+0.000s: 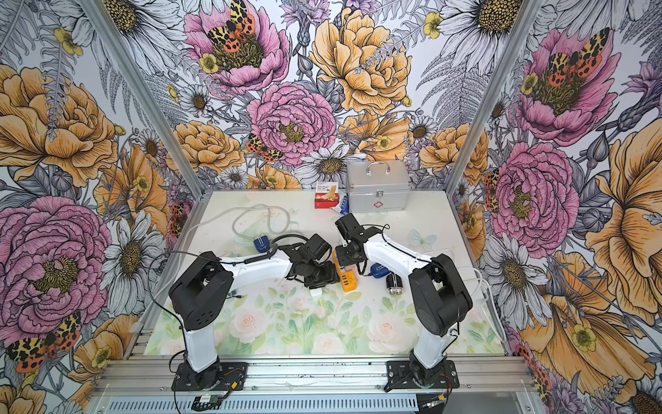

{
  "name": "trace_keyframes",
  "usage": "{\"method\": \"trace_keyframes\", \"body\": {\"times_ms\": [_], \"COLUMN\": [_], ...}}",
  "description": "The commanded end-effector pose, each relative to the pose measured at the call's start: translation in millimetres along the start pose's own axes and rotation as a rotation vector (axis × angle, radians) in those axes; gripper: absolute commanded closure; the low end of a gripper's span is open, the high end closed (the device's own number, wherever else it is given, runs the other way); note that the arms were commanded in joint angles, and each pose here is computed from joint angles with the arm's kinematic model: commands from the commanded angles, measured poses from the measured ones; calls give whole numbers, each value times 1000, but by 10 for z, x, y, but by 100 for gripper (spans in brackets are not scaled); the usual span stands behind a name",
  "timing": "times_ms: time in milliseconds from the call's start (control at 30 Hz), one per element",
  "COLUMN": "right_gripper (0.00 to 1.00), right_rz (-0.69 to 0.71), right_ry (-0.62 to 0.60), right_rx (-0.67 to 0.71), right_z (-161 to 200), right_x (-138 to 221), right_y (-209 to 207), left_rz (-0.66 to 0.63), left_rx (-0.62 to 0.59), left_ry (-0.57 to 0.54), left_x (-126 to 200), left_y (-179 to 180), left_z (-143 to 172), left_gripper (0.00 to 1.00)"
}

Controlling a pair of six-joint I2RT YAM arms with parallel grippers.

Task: Unplug the electric shaver
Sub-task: Remove the plug from the socket.

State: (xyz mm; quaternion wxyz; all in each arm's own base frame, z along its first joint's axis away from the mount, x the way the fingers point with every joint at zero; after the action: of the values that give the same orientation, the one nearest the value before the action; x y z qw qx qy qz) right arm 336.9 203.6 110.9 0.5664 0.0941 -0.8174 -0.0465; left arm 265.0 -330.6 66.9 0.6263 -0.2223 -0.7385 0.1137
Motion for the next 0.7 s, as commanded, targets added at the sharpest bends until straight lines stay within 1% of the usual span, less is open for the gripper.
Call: {"method": "trace_keyframes", "body": {"times_ms": [0,167,467,667], "right_gripper": [88,88,88,88], "right_rz": [-11,-17,-26,-29], "right_ry": [-20,-18,-12,1], "right_rx": [-24,-30,-56,-93], "right_z": [-44,-50,-41,-14], "right_x": [6,4,2,-22], "right_y": [9,23,29,28], "left_rz": [128,210,155,92], "left_rx": [-4,31,20,58], "left_ry": [-80,-119,-58,-1], "left_x": [75,0,-192,-325], "left_y": [-225,-293,-275,-100], "left_z": [-85,-74,48,184], "left_gripper": [37,34,30,29]}}
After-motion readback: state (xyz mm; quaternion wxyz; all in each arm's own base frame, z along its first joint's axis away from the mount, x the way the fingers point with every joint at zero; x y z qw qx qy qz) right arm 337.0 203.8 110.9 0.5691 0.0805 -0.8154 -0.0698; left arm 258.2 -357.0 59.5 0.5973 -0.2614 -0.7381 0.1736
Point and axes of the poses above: each gripper's point midway between its finger pads, its own x axis back along the fingers, its own y axis along the line the jaws close on, z = x × y, the point moved 3 cm from there along x, back along the fingers, and after that the axes turned 13 degrees about -x, right-handed, at the moved point
